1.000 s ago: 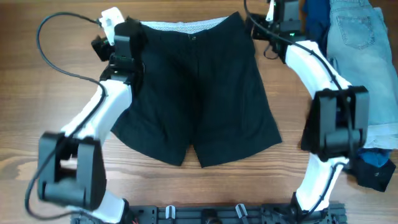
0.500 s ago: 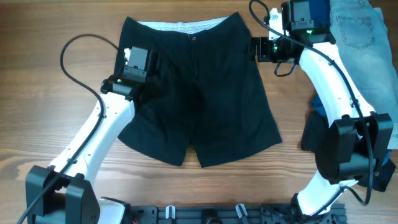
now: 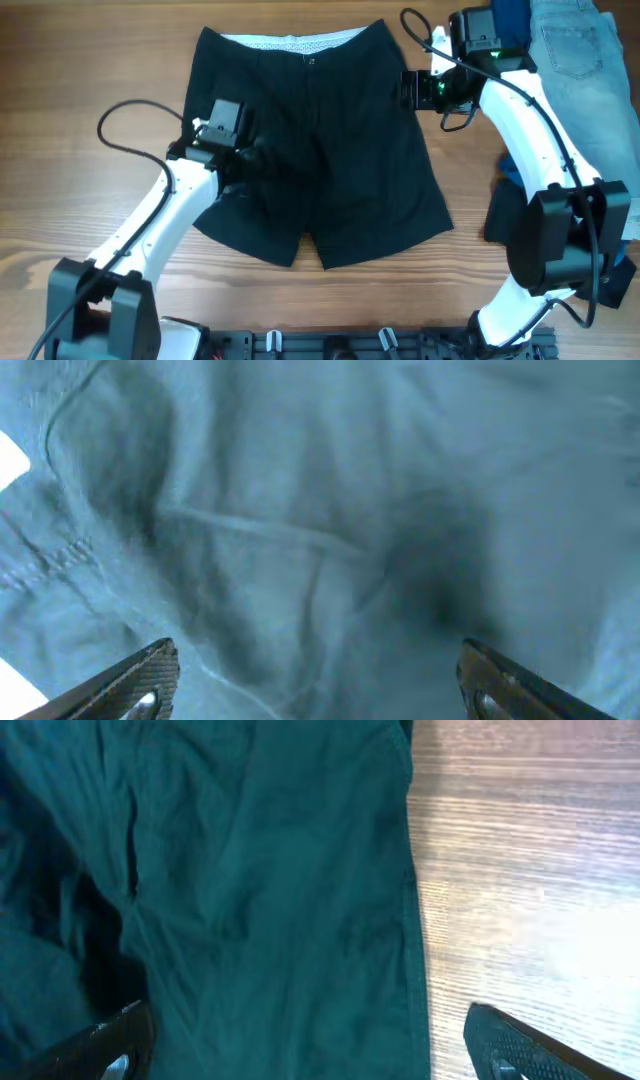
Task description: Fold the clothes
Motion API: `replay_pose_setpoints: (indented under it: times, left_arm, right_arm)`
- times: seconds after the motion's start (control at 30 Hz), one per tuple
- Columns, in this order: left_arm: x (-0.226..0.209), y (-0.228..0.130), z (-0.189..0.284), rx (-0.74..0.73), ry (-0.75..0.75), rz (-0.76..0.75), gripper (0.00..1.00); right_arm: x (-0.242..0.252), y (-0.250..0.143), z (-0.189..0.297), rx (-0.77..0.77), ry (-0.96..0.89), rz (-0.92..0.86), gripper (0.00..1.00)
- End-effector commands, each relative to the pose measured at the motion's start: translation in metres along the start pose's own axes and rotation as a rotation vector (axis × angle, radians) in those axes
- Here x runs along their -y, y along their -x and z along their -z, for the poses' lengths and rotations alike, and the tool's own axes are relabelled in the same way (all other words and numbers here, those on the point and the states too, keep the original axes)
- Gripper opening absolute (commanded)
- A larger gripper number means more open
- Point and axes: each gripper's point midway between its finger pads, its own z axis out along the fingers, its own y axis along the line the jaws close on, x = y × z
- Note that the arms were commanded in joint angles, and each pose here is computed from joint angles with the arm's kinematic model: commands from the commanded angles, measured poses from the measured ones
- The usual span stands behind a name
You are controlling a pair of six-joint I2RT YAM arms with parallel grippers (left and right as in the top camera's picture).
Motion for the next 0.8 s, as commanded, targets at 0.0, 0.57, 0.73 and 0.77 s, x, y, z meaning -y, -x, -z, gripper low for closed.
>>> replay_pose_setpoints:
  times: [0.0, 0.57, 0.73, 0.77]
  left_arm:
    - [-0.041, 0.0, -0.028, 0.002, 0.105, 0.151, 0.88]
    - [-0.097, 0.017, -0.057, 0.044, 0.296, 0.217, 0.04]
    - [-0.105, 0.028, -0.061, 0.099, 0.337, 0.222, 0.04]
    - [-0.109, 0.033, -0.061, 0.116, 0.344, 0.233, 0.04]
  right_arm:
    - [-0.012, -0.003, -0.008, -0.011, 0.028, 0.029, 0.99]
    - [-0.018, 0.006, -0.009, 0.026, 0.037, 0.054, 0.99]
    - [-0.018, 0.007, -0.009, 0.032, 0.037, 0.056, 1.0]
    - [-0.018, 0.008, -0.009, 0.036, 0.038, 0.057, 0.99]
